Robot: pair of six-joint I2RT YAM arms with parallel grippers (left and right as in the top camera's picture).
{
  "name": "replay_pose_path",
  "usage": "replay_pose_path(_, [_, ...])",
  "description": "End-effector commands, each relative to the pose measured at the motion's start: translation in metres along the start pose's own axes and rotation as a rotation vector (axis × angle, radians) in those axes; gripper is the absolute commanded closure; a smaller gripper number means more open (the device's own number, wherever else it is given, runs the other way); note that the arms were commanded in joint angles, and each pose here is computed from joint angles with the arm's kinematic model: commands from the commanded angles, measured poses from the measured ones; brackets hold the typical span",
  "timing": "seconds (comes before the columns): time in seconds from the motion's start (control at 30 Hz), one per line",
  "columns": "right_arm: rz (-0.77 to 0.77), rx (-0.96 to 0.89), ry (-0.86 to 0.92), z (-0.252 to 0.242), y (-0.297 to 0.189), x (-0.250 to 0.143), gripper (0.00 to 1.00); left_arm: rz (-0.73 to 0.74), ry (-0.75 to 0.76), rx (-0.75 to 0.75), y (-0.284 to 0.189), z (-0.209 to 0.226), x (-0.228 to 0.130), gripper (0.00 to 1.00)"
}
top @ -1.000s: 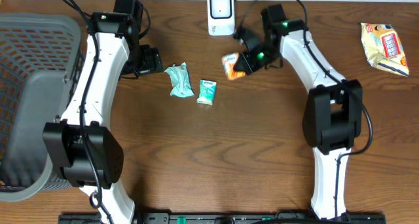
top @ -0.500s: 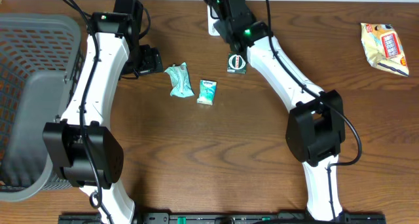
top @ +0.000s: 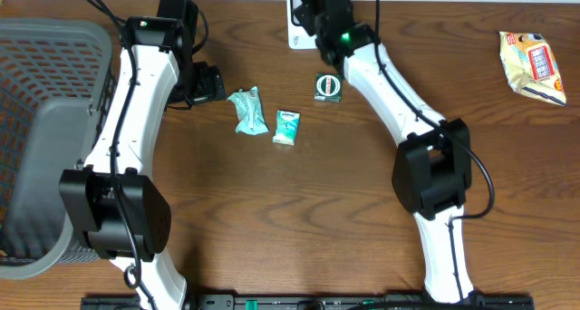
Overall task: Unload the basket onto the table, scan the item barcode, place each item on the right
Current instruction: 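Hold the orange Kleenex pack in front of the scanner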
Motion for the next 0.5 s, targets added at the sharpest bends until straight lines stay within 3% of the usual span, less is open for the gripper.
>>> replay_pose_path(0.0, [0.026, 0.027, 0.002, -0.008, 0.019, -0.006, 0.99, 0.007, 0.015, 0.017, 0.002, 0.003, -0.002, 0.02])
replay_pose_path(0.27, [0.050, 0.051, -0.031, -0.003, 0.033, -0.011, 0.99, 0.007, 0.015, 0.017, 0.002, 0.003, -0.002, 0.02])
replay_pose_path(0.47, [0.060, 0.074, -0.201, 0.012, 0.046, -0.023, 0.99, 0.007, 0.015, 0.017, 0.002, 0.003, -0.002, 0.02])
Point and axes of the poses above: each gripper's point midway between its finger pads, its own y axis out along the fingers, its own z axis along the line the jaws close on, x = y × z, the point moved 9 cm from there along -y, back along the fingers, and after that the axes turned 2 degrees about y, right-handed, at the moved point
